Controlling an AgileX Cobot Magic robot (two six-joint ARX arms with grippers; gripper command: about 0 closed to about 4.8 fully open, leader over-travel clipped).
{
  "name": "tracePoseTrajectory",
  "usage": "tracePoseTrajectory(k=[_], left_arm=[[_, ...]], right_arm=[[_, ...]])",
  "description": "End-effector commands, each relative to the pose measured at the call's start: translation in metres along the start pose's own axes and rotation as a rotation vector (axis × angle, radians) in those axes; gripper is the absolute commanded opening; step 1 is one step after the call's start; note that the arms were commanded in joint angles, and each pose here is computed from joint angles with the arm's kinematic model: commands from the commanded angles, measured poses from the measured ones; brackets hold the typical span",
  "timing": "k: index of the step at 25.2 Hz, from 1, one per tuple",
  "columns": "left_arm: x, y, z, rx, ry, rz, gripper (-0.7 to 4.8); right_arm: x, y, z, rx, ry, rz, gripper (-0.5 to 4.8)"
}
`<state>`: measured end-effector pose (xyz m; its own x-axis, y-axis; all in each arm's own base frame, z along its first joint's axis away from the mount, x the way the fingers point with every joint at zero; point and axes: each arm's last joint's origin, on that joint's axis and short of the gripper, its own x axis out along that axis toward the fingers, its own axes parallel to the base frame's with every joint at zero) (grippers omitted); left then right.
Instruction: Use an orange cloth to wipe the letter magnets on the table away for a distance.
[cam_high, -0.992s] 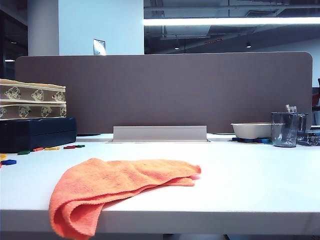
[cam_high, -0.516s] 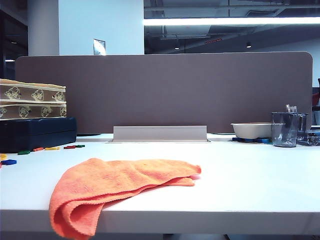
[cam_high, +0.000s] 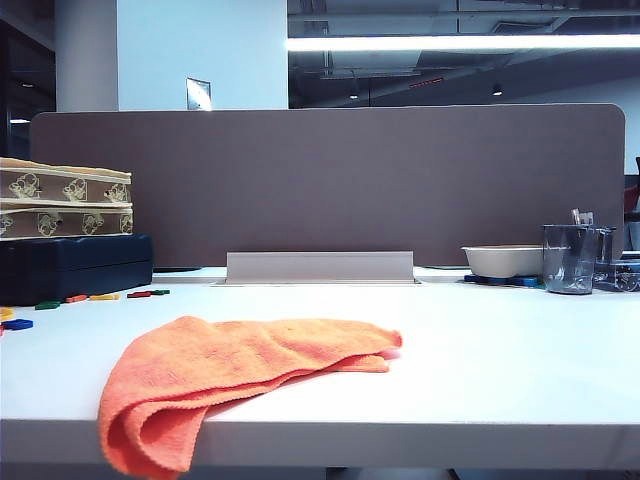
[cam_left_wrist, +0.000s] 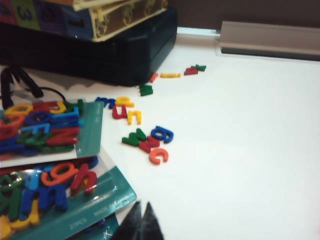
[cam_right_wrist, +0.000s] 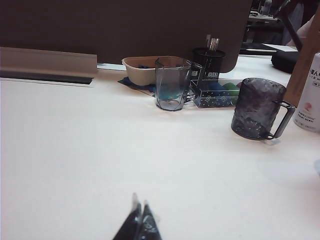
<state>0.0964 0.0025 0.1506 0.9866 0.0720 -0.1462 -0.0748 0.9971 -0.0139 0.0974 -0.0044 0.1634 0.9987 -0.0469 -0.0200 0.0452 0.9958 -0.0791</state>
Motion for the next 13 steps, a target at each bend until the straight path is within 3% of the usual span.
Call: tracePoseTrajectory(k=[1, 13], left_arm=[[-0.0002, -0.0004, 0.0003, -0.003, 0.0, -0.01, -0.03], [-0.0002, -0.0005, 0.0003, -0.003, 0.0, -0.01, -0.03]], right_arm=[[0.0003, 0.0, -0.0007, 0.001, -0.012, -0.002, -0.05], [0.0003, 0.0, -0.0007, 0.001, -0.012, -0.002, -0.05]])
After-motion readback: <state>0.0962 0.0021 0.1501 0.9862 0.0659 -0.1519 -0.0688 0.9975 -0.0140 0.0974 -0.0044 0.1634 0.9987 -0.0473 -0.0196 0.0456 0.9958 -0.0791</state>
